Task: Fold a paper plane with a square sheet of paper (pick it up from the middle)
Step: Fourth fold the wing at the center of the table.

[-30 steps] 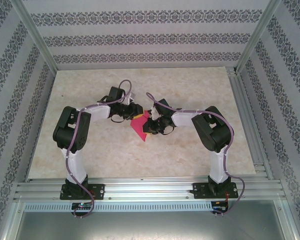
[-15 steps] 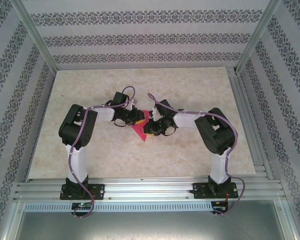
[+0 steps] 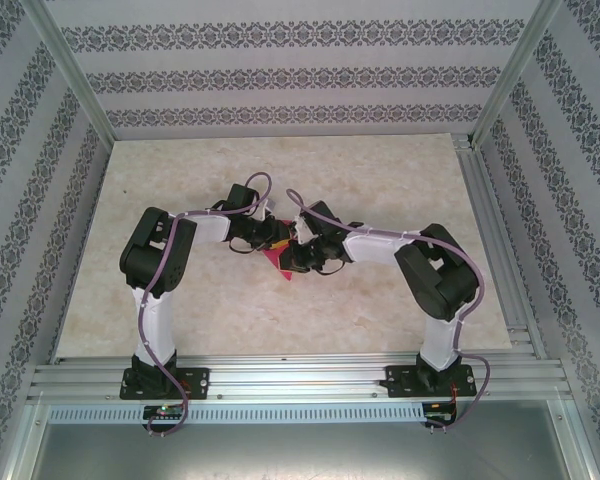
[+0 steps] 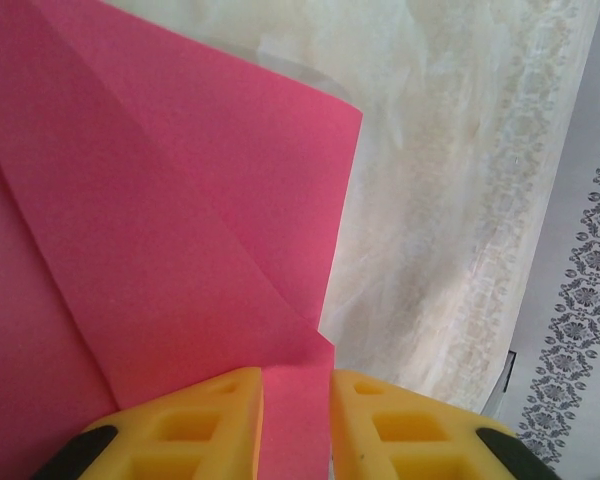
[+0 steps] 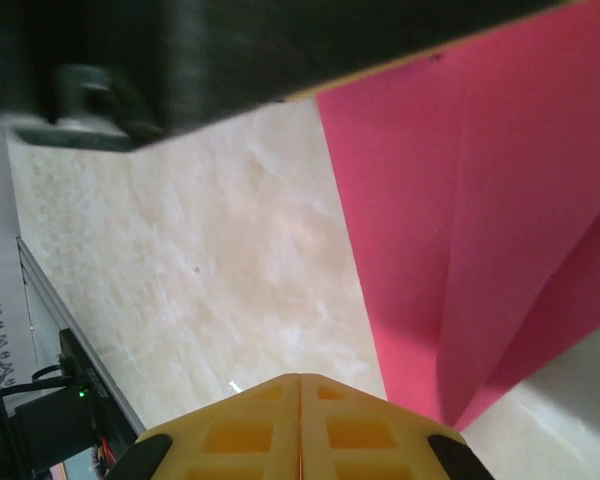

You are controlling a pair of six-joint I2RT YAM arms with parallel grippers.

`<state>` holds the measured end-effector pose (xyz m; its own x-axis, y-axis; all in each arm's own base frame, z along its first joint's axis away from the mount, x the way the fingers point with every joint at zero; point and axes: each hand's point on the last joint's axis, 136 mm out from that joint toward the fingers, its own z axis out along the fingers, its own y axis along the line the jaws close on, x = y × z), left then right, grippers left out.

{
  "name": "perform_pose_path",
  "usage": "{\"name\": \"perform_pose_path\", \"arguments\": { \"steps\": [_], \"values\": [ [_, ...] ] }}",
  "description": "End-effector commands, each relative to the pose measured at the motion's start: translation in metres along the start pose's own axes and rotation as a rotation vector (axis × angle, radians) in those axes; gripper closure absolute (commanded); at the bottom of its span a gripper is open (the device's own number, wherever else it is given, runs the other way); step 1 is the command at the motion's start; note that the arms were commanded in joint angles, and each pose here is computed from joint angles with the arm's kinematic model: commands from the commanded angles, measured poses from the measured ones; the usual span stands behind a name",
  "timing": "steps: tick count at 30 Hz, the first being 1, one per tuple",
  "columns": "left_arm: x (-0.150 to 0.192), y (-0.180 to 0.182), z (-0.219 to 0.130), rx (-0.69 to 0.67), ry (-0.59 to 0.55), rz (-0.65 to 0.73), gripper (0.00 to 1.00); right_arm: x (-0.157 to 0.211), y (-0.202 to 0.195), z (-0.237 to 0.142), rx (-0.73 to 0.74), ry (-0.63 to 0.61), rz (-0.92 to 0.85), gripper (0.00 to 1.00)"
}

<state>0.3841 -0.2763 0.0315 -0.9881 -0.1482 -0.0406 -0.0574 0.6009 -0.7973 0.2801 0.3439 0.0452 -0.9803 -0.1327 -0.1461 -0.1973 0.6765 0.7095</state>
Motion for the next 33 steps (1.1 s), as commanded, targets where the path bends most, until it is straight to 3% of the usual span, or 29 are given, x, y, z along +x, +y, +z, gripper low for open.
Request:
{"name": "perform_pose_path", "arguments": {
  "steps": [1, 8, 18, 28, 33],
  "values": [
    [-0.005, -0.001, 0.002, -0.008, -0.001, 0.03, 0.74, -0.001, -0.017, 0.012, 0.016, -0.011, 0.04, 0.93],
    [-0.004, -0.001, 0.002, -0.01, 0.003, 0.032, 0.74, 0.01, -0.043, 0.024, 0.021, 0.022, 0.105, 0.92],
    [-0.003, 0.002, 0.002, -0.016, 0.011, 0.031, 0.74, 0.0, -0.012, 0.0, -0.092, -0.037, 0.08, 0.91],
    [-0.002, 0.002, 0.002, -0.018, 0.011, 0.032, 0.74, 0.033, -0.049, 0.027, 0.021, 0.071, 0.128, 0.91],
    [-0.002, -0.001, 0.001, -0.01, 0.008, 0.031, 0.74, 0.03, -0.035, 0.016, 0.013, 0.056, 0.087, 0.9]
  ]
}}
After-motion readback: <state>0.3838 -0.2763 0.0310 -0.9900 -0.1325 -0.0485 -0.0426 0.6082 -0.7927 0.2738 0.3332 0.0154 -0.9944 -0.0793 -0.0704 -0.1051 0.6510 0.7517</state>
